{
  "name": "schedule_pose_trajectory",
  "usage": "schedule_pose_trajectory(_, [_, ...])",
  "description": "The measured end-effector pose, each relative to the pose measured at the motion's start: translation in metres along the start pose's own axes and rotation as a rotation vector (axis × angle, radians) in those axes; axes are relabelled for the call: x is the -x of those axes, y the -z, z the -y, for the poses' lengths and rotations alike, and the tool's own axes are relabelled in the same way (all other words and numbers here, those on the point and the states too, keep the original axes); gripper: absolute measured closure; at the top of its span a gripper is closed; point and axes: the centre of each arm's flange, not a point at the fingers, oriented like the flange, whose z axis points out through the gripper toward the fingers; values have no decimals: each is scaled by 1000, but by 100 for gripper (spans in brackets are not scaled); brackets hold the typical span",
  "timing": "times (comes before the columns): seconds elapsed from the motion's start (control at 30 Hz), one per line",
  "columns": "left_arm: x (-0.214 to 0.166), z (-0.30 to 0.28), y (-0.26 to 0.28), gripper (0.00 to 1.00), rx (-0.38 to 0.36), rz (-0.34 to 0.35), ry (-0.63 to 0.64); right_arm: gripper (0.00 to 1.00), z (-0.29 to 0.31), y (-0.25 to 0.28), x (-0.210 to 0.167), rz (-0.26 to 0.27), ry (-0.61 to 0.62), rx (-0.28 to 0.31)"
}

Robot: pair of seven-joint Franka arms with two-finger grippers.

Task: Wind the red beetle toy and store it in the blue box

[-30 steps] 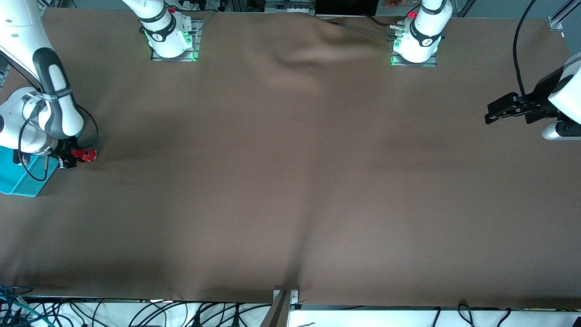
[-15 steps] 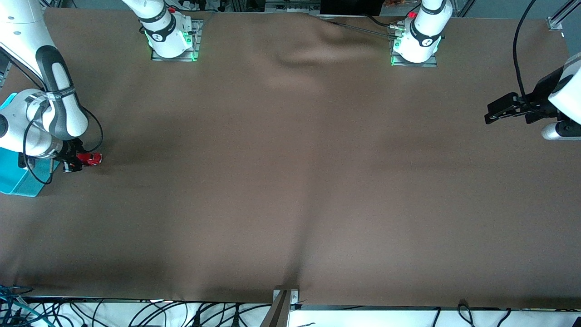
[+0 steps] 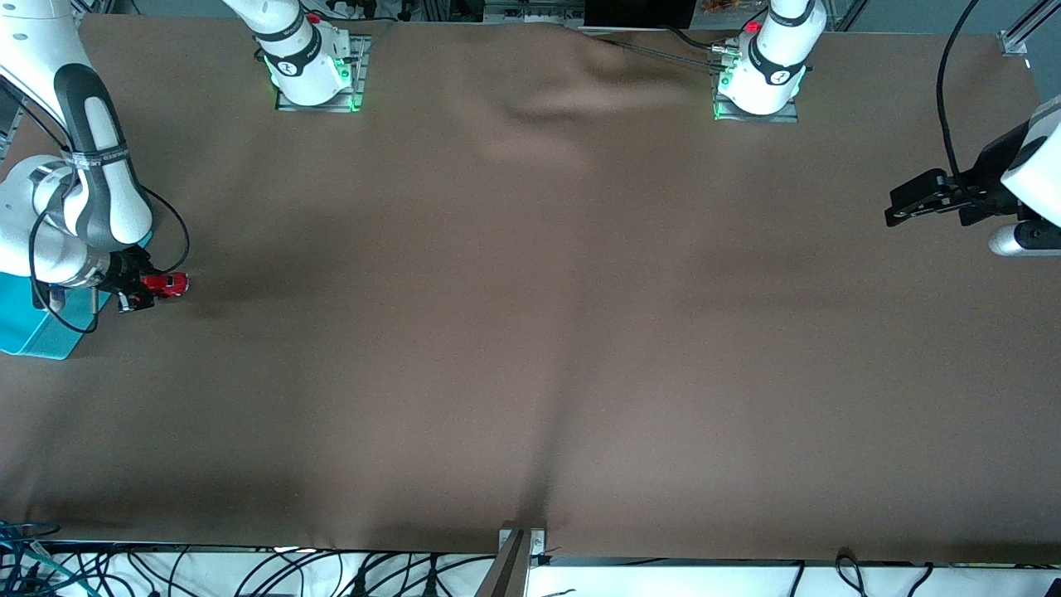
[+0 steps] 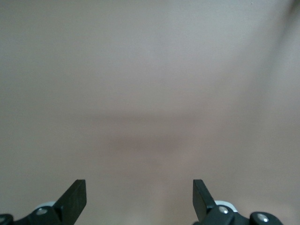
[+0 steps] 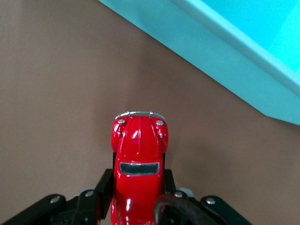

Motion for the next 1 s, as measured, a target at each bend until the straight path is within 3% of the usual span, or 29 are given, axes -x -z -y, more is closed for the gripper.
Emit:
schedule_pose_trajectory(0.3, [0,0,0,0,0,0,0,54,3,23,7,49,185,54])
schedule_pose_trajectory(0.6, [0,0,0,0,0,0,0,54,7,35,15,31,370,128])
schedule_pose_trajectory(1.0, [0,-2,0,0,21,2,-3,54,2,46,9,36,568,173])
